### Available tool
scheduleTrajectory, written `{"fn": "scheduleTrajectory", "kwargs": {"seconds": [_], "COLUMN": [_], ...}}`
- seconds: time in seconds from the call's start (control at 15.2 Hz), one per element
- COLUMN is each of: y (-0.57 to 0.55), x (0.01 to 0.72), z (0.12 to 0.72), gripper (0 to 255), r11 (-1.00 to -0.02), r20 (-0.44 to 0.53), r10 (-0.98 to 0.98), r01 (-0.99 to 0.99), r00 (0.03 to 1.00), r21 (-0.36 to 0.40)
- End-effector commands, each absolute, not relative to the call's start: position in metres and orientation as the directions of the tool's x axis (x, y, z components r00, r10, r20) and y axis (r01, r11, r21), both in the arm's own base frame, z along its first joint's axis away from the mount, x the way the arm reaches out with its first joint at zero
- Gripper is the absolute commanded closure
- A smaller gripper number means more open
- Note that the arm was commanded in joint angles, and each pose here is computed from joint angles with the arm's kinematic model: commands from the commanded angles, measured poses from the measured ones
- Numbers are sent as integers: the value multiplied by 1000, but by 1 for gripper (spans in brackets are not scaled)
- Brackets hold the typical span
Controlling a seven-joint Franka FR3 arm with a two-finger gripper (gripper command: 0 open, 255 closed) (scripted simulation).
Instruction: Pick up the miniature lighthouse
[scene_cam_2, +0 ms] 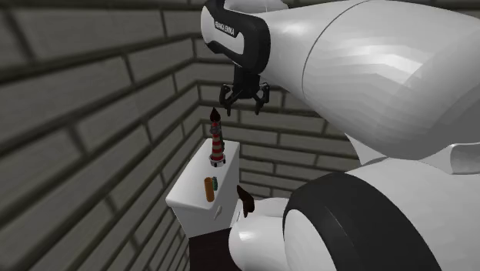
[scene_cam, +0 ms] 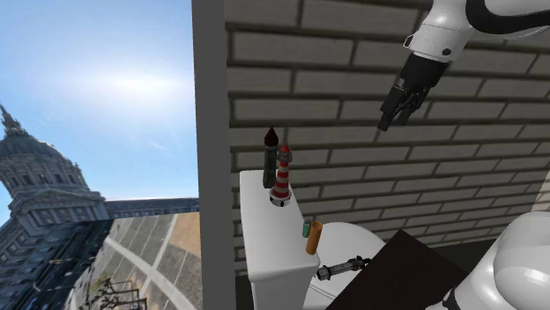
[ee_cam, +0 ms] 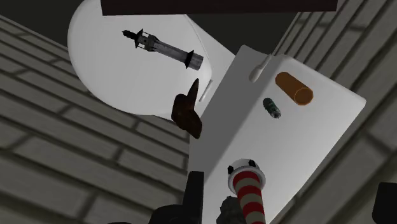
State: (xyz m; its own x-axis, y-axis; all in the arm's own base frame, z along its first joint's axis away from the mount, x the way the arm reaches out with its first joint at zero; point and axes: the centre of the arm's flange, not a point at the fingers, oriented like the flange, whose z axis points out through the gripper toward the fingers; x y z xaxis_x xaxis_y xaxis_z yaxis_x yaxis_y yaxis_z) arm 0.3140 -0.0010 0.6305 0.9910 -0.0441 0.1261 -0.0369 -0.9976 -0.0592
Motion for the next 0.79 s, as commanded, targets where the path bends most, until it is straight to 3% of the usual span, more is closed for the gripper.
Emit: {"fn": "scheduleTrajectory", "kwargs": {"seconds": [0.0,0.73], "y": [-1,48], "x": [314,458], "z": [630,573], "gripper": [0,0], "r11": [-998,-963], "r20": [126,4], "r10": [-44,-271], "r01": [-37,-271], "r00": [991,963], "r21": [-59,-10]}}
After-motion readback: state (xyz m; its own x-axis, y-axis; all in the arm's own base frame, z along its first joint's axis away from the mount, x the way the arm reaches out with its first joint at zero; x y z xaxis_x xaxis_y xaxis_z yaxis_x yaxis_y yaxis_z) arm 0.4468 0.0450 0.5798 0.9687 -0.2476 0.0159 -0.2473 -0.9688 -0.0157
